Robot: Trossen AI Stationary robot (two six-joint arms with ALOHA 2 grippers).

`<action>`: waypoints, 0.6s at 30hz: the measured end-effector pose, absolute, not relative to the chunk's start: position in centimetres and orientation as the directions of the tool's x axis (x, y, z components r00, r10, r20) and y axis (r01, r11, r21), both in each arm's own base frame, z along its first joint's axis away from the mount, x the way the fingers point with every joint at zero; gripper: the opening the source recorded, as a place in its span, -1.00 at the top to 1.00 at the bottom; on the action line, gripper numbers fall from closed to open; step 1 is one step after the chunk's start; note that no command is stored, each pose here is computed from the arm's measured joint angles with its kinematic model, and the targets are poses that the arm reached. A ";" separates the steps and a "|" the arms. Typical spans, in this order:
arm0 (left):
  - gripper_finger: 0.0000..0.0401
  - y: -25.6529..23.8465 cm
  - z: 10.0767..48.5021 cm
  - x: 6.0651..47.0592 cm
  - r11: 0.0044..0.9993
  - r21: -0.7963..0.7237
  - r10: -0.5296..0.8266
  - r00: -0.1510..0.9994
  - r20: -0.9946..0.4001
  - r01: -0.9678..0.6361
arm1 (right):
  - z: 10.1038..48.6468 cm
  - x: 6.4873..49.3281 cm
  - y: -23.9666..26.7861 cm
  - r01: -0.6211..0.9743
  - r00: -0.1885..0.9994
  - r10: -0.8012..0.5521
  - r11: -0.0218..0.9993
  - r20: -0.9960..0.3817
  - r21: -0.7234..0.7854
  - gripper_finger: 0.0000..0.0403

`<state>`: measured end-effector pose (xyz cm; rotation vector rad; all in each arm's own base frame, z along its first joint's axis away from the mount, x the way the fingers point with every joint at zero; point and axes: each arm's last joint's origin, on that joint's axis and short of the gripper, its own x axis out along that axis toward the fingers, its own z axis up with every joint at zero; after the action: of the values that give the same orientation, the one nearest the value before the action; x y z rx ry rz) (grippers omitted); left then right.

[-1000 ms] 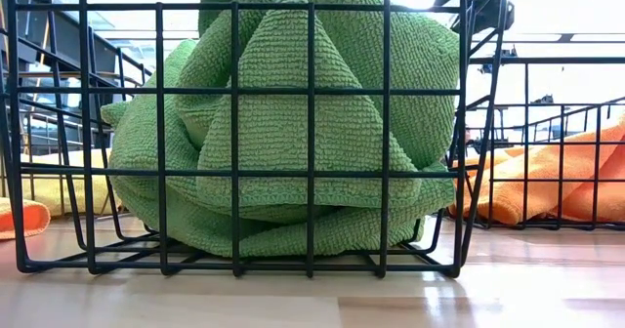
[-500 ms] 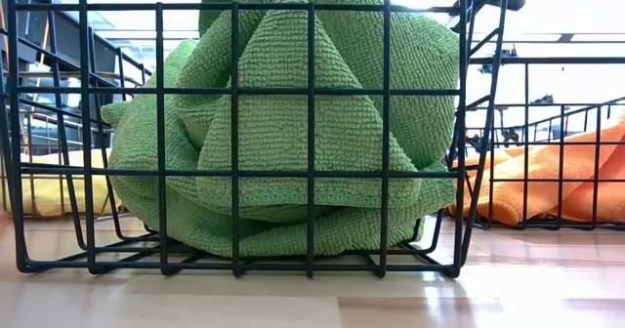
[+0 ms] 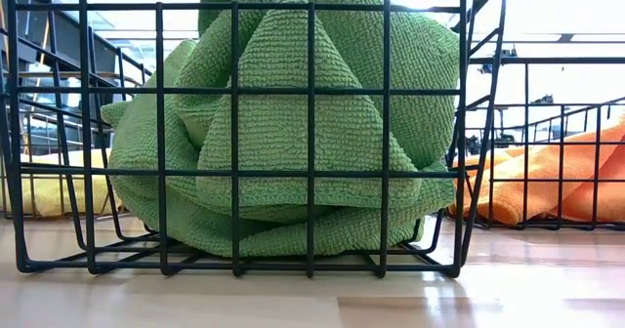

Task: Sort microfiber towel by color & place in baskets
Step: Put the orange towel into the right wire basket

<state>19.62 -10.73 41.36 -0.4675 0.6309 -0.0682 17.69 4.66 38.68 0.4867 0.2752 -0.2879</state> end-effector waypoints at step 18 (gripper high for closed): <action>1.00 -2.5 36.8 43.0 0.998 -0.040 -0.049 0.999 -0.008 0.049 | 42.1 17.4 4.3 0.288 0.955 -0.296 0.907 -0.021 0.308 -0.53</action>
<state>42.99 -2.46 36.77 -0.0396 0.0091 -0.0491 17.41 4.26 42.13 0.3143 -0.0266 -0.3014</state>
